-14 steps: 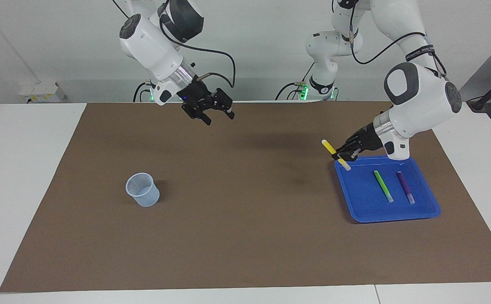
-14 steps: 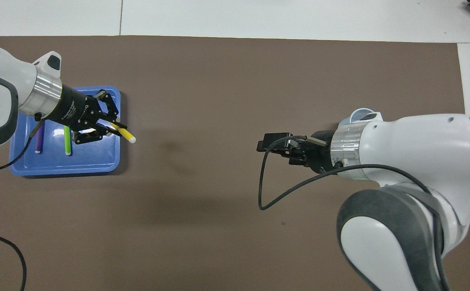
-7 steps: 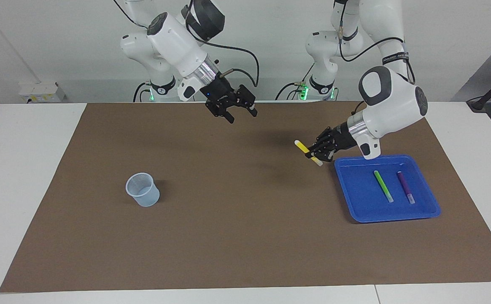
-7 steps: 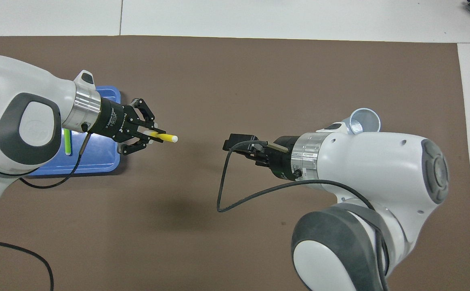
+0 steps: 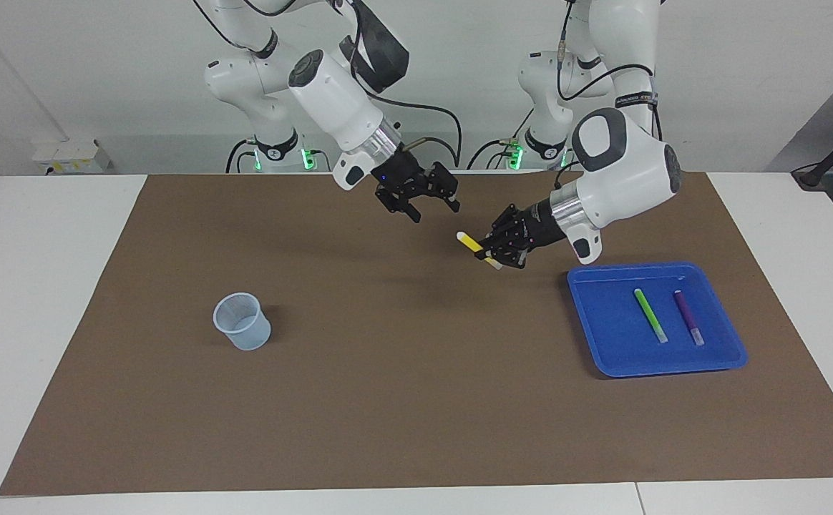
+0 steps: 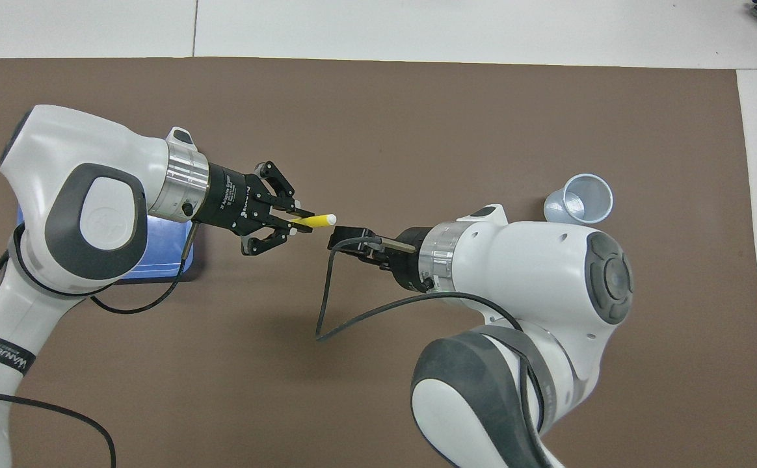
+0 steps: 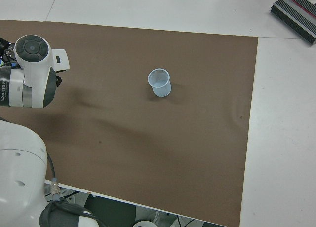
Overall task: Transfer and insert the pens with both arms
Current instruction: 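Carry the yellow pen toward the right gripper with the left gripper, then close the right gripper on the yellow pen, open the left gripper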
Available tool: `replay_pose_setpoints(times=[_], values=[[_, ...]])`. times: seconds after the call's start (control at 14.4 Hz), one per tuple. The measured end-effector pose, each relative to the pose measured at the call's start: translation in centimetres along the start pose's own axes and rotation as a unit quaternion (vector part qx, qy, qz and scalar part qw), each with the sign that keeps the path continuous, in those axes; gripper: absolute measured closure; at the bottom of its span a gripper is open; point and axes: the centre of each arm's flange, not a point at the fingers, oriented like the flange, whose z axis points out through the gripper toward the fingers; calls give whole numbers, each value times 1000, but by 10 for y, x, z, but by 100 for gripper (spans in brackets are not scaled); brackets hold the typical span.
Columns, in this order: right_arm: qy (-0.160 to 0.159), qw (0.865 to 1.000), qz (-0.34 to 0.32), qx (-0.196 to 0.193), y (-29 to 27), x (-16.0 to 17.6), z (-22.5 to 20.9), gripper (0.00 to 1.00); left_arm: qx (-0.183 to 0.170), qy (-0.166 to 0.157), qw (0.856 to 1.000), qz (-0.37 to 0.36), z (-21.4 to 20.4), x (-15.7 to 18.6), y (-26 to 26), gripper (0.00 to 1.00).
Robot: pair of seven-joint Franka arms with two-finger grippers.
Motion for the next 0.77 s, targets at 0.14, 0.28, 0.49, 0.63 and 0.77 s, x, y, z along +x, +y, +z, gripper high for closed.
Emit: replay_pose_setpoints(times=[0.14,0.28,0.49,0.63,0.77], values=[[1,1000,-5,1,0,1,-1,5,6,0,1000,3,7,-4,-2,82],[2,1000,-16,3,-2,2,-3,8,12,1,1000,11,16,-14,-5,82],[3,1000,-31,4,-4,5,-2,10,16,2,1000,22,28,-27,-8,82],[1,999,-35,2,-3,7,3,14,19,2,999,25,32,-31,-10,82],[-1,999,-41,1,-1,9,6,27,22,2,999,28,35,-34,-11,82]])
